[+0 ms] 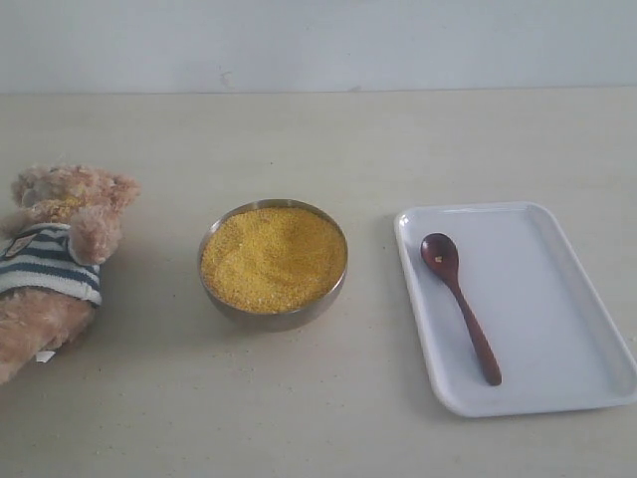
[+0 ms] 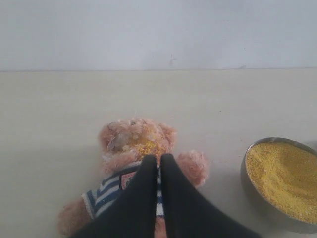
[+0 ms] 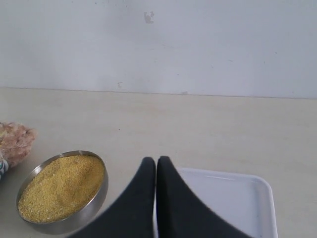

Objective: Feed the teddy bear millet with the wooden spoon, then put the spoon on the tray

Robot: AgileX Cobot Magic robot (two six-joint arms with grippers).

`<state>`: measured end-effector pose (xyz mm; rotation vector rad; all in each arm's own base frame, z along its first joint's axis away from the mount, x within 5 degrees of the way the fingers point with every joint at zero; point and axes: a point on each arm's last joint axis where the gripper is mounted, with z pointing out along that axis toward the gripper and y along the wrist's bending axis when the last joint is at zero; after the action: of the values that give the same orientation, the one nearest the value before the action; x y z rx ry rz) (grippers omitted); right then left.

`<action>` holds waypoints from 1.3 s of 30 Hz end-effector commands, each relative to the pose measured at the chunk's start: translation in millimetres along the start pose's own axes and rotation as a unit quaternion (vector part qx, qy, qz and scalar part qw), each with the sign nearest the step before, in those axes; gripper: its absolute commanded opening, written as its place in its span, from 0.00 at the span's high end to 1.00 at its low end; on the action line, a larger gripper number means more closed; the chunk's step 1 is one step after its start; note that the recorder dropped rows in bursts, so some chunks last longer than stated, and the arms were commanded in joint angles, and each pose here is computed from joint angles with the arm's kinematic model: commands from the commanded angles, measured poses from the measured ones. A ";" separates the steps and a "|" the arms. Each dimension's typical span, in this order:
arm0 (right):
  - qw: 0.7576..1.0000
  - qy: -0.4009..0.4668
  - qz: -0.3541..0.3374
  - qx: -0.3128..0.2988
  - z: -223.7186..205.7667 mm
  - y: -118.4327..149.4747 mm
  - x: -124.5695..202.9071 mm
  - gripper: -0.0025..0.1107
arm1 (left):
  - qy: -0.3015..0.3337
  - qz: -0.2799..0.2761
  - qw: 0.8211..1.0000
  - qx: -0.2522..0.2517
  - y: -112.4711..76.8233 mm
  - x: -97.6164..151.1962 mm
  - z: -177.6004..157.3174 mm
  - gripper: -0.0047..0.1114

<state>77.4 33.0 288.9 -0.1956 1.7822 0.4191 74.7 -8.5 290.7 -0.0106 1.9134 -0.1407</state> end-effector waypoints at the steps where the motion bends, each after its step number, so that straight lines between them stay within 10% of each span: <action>1: 1.000 0.001 -0.003 0.003 -0.7 -0.6 0.9 0.98 | -0.006 -0.005 1.000 0.001 -0.1 0.5 0.4 0.93; 23: 1.000 0.001 -0.003 0.003 -0.7 -0.6 0.9 0.98 | -0.026 0.036 0.999 -0.025 4.6 1.1 -2.7 0.93; 30: 1.000 0.000 -0.003 0.003 -0.7 -0.5 0.7 0.98 | -0.175 0.017 0.983 -0.060 14.4 59.2 -6.4 0.93; 39: 1.000 -0.002 -0.003 0.002 -1.1 -0.5 0.4 0.98 | -0.107 0.000 0.991 -0.080 22.1 97.5 13.3 0.93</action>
<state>76.9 33.0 287.4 -0.1935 1.7928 0.4220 56.1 4.1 199.0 -0.1365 1.6472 -0.0101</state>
